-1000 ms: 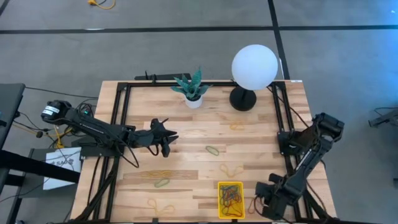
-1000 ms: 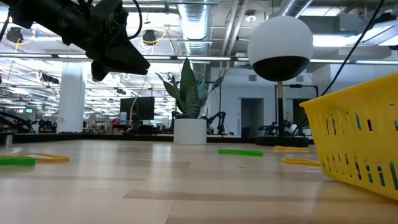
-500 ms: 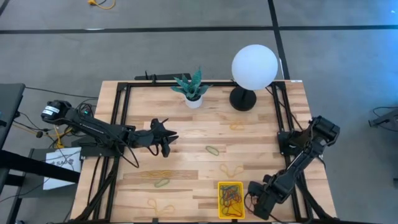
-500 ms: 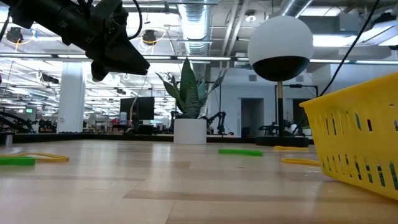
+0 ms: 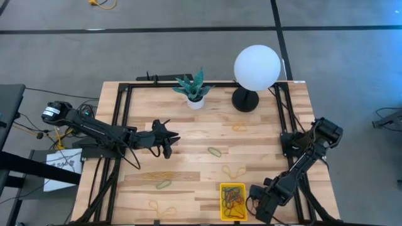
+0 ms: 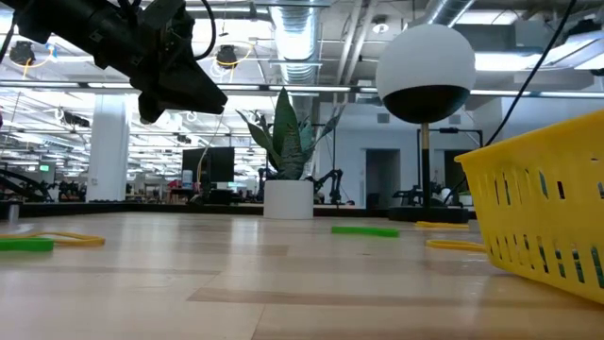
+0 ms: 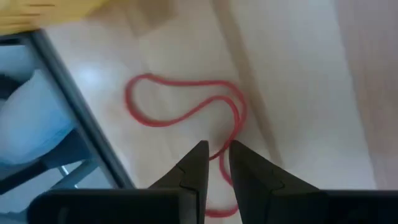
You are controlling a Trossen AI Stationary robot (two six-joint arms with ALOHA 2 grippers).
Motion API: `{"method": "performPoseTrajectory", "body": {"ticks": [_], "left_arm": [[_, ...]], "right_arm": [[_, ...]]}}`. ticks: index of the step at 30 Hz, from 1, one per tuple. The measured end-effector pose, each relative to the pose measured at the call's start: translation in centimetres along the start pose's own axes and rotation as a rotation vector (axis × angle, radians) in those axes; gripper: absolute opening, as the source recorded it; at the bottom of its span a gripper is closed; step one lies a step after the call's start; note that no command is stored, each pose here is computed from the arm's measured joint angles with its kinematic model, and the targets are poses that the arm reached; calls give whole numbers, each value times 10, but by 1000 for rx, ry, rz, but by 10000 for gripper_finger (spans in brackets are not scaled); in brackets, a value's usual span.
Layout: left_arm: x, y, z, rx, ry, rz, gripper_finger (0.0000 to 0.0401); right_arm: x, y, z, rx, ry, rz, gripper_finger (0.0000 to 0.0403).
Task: Pick and place rubber bands into bin
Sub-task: Put the red rubber band into the yellow basket
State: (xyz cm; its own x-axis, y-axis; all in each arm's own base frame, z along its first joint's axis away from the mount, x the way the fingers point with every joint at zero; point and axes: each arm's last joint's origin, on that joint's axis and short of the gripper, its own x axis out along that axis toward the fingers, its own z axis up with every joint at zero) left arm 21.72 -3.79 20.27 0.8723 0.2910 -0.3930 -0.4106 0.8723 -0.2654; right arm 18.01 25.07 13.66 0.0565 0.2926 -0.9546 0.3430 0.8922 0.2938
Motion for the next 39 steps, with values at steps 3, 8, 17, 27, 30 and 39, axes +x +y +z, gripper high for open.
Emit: {"method": "performPoseTrajectory", "body": {"ticks": [3,8,17,27,30,39], "left_arm": [[0,0,0,1,0,0,88],[0,0,0,1,0,0,88],[0,0,0,6,0,0,88],[0,0,0,11,0,1,88],[0,0,0,10,0,1,88],[0,0,0,10,-2,1,88]], "right_arm": [[2,0,1,-28,-2,3,51],[4,-1,1,-84,5,-11,7],[-26,17,-5,-364,-139,97,2],[-102,36,-22,-649,-762,6,1],[-99,34,-7,-588,-864,-95,1],[-52,29,47,-506,-688,-120,1]]}}
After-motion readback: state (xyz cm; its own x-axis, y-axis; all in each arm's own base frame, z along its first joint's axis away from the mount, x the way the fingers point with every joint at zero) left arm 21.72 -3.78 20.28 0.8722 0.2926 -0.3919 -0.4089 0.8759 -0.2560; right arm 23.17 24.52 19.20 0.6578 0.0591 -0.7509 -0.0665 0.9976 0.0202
